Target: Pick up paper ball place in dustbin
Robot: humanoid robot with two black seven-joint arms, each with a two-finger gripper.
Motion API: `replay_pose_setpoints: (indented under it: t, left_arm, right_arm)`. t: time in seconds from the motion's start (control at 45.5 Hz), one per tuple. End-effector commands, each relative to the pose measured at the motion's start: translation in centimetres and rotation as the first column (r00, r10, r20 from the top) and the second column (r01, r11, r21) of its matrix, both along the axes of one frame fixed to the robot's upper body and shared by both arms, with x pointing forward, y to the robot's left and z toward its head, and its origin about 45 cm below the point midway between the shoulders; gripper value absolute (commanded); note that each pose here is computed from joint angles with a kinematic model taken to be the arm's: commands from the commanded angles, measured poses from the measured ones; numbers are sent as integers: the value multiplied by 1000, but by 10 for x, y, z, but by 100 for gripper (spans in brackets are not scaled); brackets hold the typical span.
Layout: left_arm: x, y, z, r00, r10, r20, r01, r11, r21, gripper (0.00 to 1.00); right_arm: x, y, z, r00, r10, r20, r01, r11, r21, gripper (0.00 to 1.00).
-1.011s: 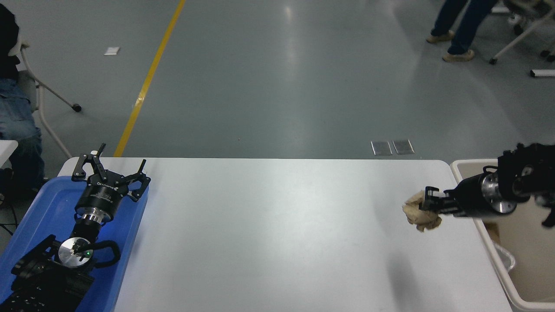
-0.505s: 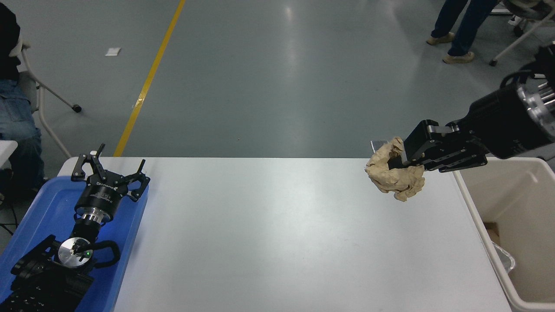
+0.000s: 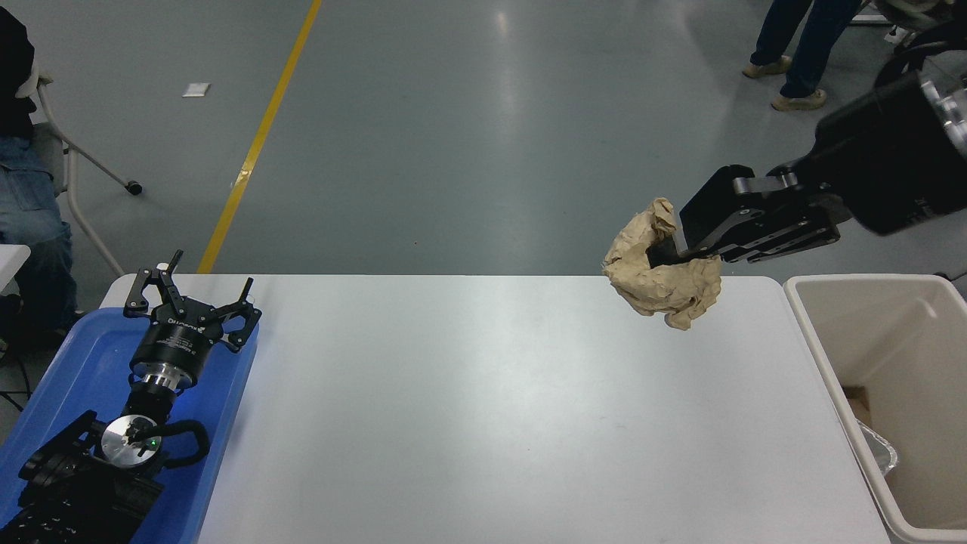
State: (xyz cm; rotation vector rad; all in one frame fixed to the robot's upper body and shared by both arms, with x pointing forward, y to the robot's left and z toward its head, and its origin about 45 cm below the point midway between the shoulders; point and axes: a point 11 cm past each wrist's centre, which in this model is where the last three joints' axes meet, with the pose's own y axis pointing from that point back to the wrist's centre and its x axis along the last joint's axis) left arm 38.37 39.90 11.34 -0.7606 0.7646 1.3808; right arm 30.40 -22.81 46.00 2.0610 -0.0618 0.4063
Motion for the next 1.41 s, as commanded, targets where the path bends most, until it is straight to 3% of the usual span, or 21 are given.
replay_pose_setpoints:
  t: [0.0, 0.198, 0.44, 0.549, 0.659, 0.879, 1.253, 1.363, 1.385]
  left_arm:
    - [0, 0, 0, 1000, -1, 0, 1, 1000, 0, 99]
    - [0, 0, 0, 1000, -1, 0, 1, 1000, 0, 99]
    - [0, 0, 0, 1000, 1, 0, -1, 1000, 0, 99]
    - [0, 0, 0, 1000, -1, 0, 1, 1000, 0, 99]
    - [0, 0, 0, 1000, -1, 0, 1, 1000, 0, 99]
    - [0, 0, 0, 1000, -1, 0, 1, 1000, 0, 99]
    - [0, 0, 0, 1000, -1, 0, 1, 1000, 0, 99]
    - [0, 0, 0, 1000, 1, 0, -1, 1000, 0, 99]
    - [0, 0, 0, 1000, 1, 0, -1, 1000, 0, 99]
  right_arm:
    - [26, -48, -35, 994, -101, -34, 97, 991, -92, 0]
    - [56, -109, -81, 960, -272, -70, 259, 954, -150, 0]
    - [82, -183, -139, 901, -431, 50, 432, 877, -212, 0]
    - [85, -221, -169, 854, -509, 106, 519, 824, -228, 0]
    - [87, -258, -195, 763, -626, 162, 646, 741, -182, 0]
    - [57, -337, -261, 535, -801, 269, 843, 529, -101, 0]
    - [11, -346, -355, 377, -842, 387, 923, 379, -75, 0]
    - [-7, -338, -386, 305, -852, 426, 951, 293, -94, 0]
    - [-14, -336, -395, 265, -859, 437, 964, 245, -102, 0]
